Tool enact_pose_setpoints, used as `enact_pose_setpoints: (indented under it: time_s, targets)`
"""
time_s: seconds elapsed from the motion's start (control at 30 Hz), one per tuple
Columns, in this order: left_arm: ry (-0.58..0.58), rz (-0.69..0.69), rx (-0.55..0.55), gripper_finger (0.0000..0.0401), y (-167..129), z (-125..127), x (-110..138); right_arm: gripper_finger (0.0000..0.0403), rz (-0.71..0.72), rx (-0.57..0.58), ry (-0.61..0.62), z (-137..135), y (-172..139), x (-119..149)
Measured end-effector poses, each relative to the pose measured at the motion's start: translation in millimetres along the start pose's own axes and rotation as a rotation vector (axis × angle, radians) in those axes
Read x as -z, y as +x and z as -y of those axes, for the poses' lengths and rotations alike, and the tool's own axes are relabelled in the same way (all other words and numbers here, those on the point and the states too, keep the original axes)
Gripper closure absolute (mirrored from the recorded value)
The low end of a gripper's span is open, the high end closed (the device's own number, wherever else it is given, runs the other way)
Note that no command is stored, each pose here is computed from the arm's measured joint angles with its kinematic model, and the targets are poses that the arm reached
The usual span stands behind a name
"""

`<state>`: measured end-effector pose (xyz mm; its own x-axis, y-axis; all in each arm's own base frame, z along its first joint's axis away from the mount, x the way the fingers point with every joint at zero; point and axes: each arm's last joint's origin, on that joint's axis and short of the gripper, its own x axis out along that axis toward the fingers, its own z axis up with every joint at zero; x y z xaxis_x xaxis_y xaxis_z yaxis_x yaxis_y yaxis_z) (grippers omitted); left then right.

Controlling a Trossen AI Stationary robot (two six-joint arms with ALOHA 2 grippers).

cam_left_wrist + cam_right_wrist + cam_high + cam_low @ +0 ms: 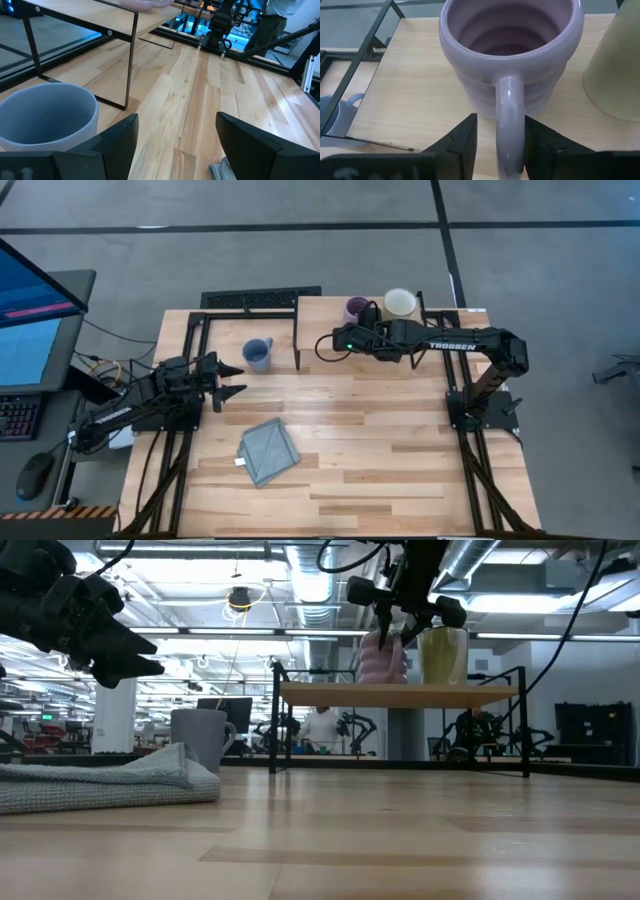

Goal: Stack small to large cups/mugs on shelf
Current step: Put the violet mug on the shelf

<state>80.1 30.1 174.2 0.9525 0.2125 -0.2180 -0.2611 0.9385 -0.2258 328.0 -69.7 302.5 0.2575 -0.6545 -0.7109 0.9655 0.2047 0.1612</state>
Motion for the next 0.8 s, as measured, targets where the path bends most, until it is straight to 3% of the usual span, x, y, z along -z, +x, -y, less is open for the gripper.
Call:
enact_pose_setpoints:
  time_s: [0.8]
  targets:
    - [0.0,-0.001,0.0,0.0144,0.0,0.0,0.2,0.0243,-0.003,-0.001,-0.026,-0.5,-1.1,1.7]
